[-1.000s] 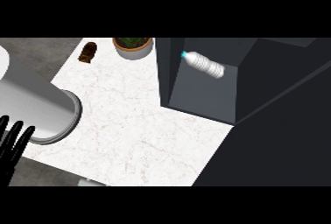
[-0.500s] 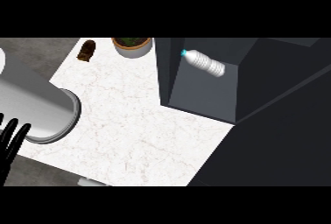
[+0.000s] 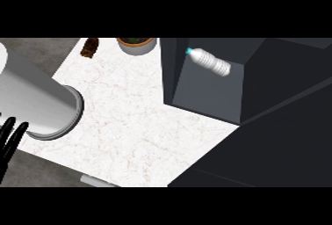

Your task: Pick up the bottled water, place it into the cabinet and close the cabinet

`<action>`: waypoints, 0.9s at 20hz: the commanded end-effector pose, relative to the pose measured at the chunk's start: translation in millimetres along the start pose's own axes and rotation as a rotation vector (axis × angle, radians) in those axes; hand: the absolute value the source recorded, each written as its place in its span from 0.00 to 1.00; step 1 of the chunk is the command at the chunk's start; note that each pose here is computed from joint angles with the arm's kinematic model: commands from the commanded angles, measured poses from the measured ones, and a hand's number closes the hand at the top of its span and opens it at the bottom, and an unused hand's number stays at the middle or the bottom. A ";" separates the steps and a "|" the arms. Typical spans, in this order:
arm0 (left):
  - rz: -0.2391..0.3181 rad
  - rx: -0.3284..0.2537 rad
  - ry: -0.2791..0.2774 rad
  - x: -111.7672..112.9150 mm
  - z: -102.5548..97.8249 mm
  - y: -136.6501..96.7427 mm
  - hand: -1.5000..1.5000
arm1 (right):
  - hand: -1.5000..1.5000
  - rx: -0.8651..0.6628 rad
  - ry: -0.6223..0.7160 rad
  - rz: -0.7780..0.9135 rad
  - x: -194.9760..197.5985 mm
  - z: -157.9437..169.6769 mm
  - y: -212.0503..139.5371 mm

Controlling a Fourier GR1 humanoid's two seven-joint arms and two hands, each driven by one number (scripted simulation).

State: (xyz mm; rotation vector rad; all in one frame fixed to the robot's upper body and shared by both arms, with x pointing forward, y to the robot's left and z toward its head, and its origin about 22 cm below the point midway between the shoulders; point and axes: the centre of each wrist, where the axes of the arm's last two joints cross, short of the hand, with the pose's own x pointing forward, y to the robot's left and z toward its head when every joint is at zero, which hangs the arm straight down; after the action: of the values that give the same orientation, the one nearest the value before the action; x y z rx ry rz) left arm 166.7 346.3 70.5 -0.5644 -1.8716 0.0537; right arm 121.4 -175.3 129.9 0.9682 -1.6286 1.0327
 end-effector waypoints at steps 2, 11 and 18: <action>-0.010 0.009 0.002 1.2 -0.3 5.5 0.00 | 1.00 -0.065 0.034 -0.047 -10.2 -23.3 -6.8; 0.002 0.020 0.001 2.6 1.6 8.1 0.00 | 1.00 -0.089 0.216 0.131 -12.2 -68.3 -59.9; -0.002 0.060 0.018 1.5 7.6 17.5 0.00 | 1.00 -0.134 0.305 0.113 -16.4 -115.4 -88.4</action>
State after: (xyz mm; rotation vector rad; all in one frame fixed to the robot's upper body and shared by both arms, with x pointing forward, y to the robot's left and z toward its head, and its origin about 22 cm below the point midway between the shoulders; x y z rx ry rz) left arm 166.8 360.6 65.3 -0.5312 -1.8536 0.0902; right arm 217.2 -121.2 148.3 0.6806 -1.5365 1.1468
